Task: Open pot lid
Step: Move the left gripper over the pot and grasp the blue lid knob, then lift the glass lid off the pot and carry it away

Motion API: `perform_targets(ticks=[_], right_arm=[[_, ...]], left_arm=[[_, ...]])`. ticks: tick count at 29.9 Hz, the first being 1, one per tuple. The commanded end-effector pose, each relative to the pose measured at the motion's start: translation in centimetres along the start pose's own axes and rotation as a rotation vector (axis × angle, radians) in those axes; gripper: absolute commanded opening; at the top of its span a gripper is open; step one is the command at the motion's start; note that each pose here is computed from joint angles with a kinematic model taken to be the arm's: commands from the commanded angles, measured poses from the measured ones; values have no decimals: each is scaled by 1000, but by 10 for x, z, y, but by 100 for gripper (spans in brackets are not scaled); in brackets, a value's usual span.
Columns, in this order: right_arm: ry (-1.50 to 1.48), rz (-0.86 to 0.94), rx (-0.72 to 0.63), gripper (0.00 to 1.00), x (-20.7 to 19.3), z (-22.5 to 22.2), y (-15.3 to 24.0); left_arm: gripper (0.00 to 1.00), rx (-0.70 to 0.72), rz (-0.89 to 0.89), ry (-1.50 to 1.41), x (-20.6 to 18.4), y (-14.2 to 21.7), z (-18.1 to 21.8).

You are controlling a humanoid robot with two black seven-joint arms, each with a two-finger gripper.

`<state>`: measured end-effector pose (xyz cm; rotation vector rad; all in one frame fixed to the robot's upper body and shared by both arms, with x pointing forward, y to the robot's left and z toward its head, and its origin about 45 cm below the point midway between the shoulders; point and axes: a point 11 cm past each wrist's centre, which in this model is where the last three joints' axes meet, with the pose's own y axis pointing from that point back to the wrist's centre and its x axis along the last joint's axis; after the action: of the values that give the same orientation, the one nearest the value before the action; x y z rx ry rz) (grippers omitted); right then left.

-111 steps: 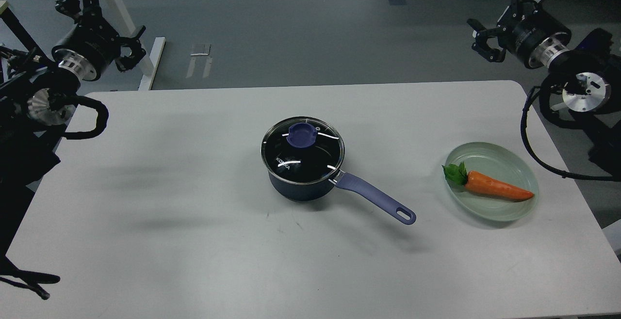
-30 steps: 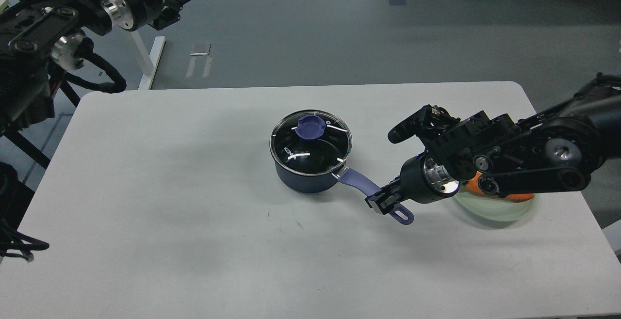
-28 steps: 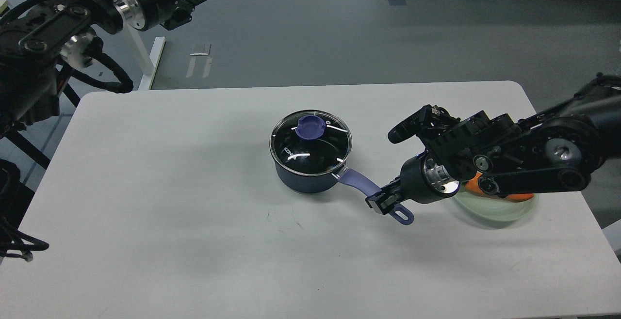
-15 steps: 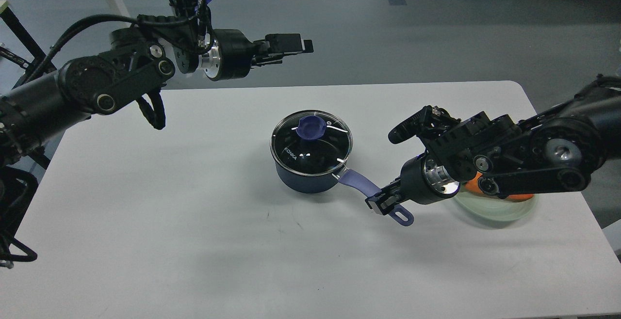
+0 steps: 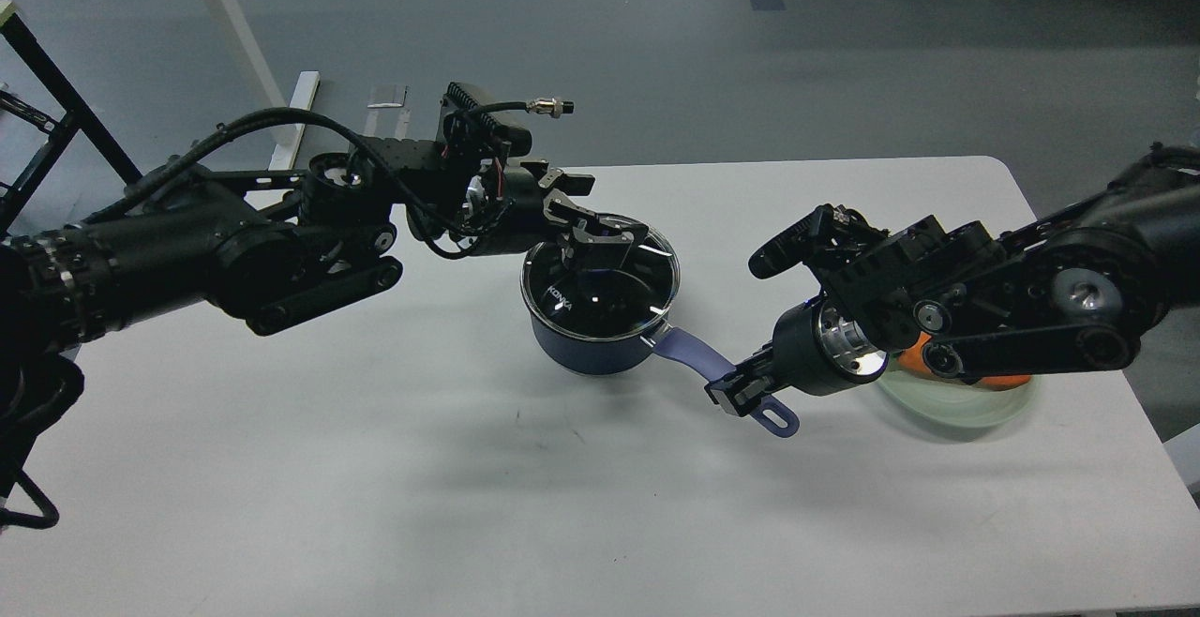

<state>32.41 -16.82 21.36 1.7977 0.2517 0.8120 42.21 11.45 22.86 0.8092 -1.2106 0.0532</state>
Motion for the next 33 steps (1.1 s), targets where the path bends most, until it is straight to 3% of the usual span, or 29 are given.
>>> perform_targets(ticks=[1, 20, 33], right_arm=[[3, -2, 1, 25, 0, -1, -1], [21, -2, 1, 25, 3, -3, -1], [22, -16, -3, 25, 3, -3, 0]], left_arm=[[95, 8, -4, -25, -9, -1, -2], [90, 0, -32, -50, -29, -6, -5], [53, -8, -35, -86, -41, -5, -6]])
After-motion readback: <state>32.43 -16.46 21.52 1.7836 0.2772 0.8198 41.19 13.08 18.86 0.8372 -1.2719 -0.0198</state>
